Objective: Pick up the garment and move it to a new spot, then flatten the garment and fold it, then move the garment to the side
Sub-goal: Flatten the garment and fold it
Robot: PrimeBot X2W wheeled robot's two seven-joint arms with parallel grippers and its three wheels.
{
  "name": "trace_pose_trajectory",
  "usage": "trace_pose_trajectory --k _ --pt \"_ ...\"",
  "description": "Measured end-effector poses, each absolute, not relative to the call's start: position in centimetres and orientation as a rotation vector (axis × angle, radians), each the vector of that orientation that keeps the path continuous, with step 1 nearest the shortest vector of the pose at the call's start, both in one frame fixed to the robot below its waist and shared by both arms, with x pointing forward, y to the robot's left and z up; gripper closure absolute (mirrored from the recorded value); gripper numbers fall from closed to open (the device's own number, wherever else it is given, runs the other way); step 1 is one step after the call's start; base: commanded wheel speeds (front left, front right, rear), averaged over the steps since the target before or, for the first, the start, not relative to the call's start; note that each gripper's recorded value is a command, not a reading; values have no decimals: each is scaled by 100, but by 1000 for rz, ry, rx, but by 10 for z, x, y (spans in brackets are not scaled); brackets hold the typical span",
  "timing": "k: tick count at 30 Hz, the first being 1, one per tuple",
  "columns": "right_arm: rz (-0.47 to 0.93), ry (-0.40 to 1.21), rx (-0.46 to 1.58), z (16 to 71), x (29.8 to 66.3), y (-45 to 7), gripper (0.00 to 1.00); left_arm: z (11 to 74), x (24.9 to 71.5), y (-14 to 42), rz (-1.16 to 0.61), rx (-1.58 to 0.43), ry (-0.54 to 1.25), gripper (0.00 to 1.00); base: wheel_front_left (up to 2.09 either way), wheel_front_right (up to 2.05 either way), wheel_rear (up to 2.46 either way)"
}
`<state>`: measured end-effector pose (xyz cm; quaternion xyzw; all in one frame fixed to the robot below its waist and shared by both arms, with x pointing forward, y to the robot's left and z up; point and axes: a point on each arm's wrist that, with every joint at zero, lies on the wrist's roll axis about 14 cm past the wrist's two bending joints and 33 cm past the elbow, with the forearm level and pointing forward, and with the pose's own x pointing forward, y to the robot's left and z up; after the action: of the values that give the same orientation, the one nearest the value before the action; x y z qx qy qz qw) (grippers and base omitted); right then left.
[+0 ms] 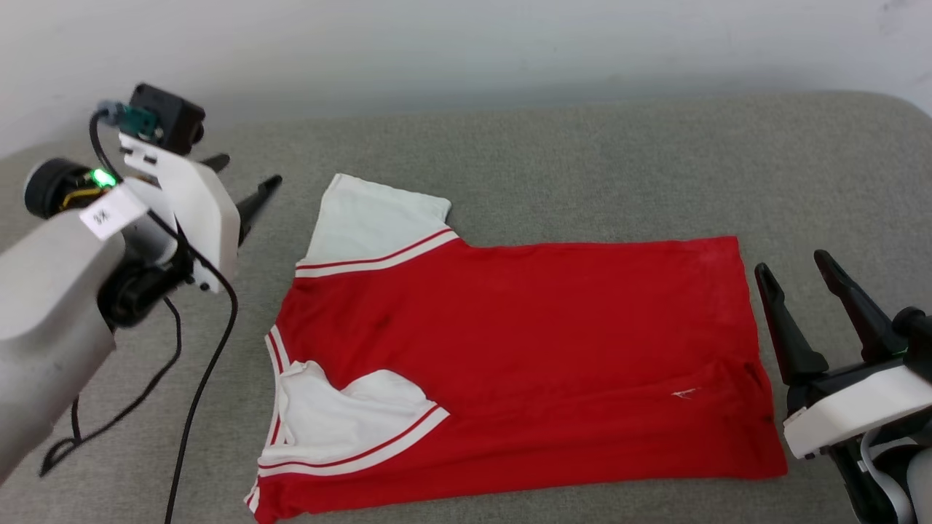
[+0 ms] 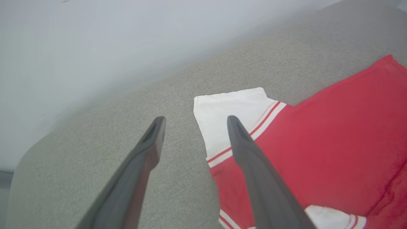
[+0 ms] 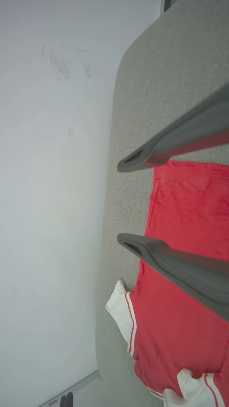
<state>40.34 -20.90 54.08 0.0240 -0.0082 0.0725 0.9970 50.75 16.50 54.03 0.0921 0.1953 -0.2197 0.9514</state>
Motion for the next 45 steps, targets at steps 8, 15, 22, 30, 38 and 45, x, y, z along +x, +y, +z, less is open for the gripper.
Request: trace_pose_trajectory --k 8,15,22,30,38,45 --pt "129 8 38 526 416 -206 0 502 554 149 -480 215 665 0 0 0 0" --pt "121 65 -7 503 429 -208 0 463 584 144 -486 243 868 0 0 0 0" --pt "123 109 -30 481 446 -209 0 419 605 131 -510 225 991 0 0 0 0" --pt "114 159 -35 457 453 -212 0 374 609 126 -526 236 1083 0 0 0 0" --pt "101 145 -33 460 455 -216 0 370 603 125 -537 229 1089 100 0 0 0" --pt "111 75 -98 494 468 -226 0 393 598 113 -582 218 973 100 0 0 0"
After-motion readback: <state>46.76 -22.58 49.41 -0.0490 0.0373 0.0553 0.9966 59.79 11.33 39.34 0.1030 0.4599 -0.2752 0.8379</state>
